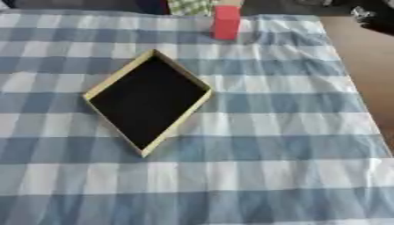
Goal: Pick up objects on the table and place them in the box.
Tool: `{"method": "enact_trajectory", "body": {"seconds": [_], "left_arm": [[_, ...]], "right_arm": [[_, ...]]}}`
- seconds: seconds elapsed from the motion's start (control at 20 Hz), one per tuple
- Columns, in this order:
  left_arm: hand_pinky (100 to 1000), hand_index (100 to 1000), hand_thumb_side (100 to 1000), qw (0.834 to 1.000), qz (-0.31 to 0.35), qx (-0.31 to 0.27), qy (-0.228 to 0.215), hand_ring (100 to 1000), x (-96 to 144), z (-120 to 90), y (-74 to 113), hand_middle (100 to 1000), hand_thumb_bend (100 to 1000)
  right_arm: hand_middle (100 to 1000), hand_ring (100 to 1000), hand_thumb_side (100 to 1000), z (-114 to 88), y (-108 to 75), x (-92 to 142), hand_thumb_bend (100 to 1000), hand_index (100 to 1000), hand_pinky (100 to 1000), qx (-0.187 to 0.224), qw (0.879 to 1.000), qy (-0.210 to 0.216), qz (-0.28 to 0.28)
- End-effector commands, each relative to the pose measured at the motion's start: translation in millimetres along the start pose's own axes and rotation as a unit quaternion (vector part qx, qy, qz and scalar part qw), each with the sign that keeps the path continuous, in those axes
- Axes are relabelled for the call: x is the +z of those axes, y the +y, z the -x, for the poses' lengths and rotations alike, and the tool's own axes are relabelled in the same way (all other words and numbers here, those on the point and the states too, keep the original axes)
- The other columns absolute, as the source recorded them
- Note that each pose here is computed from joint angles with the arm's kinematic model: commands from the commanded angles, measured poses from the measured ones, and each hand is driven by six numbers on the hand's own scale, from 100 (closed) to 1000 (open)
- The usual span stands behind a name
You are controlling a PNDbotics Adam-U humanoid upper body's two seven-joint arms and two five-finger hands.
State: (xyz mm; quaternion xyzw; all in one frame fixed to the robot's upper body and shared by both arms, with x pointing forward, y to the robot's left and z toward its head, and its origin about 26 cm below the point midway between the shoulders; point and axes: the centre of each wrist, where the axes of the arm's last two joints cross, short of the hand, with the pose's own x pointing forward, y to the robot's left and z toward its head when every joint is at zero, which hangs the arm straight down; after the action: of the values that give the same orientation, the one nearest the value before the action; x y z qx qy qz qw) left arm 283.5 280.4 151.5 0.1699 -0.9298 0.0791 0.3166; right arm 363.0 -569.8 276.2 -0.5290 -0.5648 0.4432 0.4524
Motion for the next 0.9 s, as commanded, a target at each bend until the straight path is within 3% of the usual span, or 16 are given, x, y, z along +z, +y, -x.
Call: {"method": "enact_trajectory", "body": {"seconds": [0.05, 0.2, 0.25, 0.4, 0.45, 0.5, 0.55, 0.6, 0.65, 0.9], "left_arm": [[678, 620, 750, 1.000, 0.010, -0.003, -0.013, 711, -5.3, -4.6, 2.7, 592, 100], [678, 620, 750, 1.000, 0.010, -0.003, -0.013, 711, -5.2, -4.6, 2.8, 592, 100], [678, 619, 751, 1.000, 0.010, -0.003, -0.013, 711, -5.2, -4.6, 2.5, 592, 100], [677, 619, 752, 1.000, 0.011, -0.002, -0.012, 711, -5.1, -4.6, 1.9, 592, 100], [677, 619, 751, 1.000, 0.011, -0.002, -0.012, 711, -5.2, -4.7, 1.7, 592, 100], [677, 619, 751, 1.000, 0.012, -0.001, -0.011, 711, -5.3, -4.8, 1.6, 592, 100], [677, 619, 751, 1.000, 0.012, -0.001, -0.011, 712, -5.3, -4.8, 1.3, 592, 100], [677, 619, 751, 1.000, 0.013, 0.000, -0.011, 712, -5.3, -4.9, 1.0, 592, 100], [677, 619, 751, 1.000, 0.014, 0.000, -0.011, 712, -5.2, -4.9, 0.9, 592, 100], [677, 618, 752, 1.000, 0.014, 0.002, -0.010, 713, -5.3, -5.0, 0.0, 592, 100]], "right_arm": [[984, 1000, 1000, -4.7, -28.1, -2.3, 100, 984, 957, 0.008, 0.999, -0.029, -0.012], [984, 1000, 1000, -7.7, -34.1, -3.2, 100, 984, 957, -0.001, 0.999, -0.035, -0.024], [948, 982, 973, -10.8, -35.6, -5.4, 100, 970, 954, 0.000, 0.999, -0.042, -0.026], [948, 978, 869, -25.0, -40.7, -12.7, 100, 968, 951, 0.016, 0.996, -0.083, -0.040], [953, 981, 764, -28.7, -41.7, -14.4, 100, 967, 953, 0.020, 0.994, -0.094, -0.046], [953, 981, 764, -31.8, -42.7, -16.0, 100, 967, 953, 0.022, 0.993, -0.102, -0.052], [953, 981, 660, -35.1, -43.5, -18.2, 104, 967, 952, 0.022, 0.992, -0.110, -0.056], [953, 981, 660, -38.4, -44.5, -20.7, 104, 967, 952, 0.020, 0.991, -0.115, -0.060], [952, 979, 594, -41.8, -45.4, -23.5, 121, 968, 951, 0.018, 0.991, -0.118, -0.064], [958, 988, 465, -56.8, -45.4, -35.6, 171, 974, 959, 0.013, 0.988, -0.130, -0.085]]}}
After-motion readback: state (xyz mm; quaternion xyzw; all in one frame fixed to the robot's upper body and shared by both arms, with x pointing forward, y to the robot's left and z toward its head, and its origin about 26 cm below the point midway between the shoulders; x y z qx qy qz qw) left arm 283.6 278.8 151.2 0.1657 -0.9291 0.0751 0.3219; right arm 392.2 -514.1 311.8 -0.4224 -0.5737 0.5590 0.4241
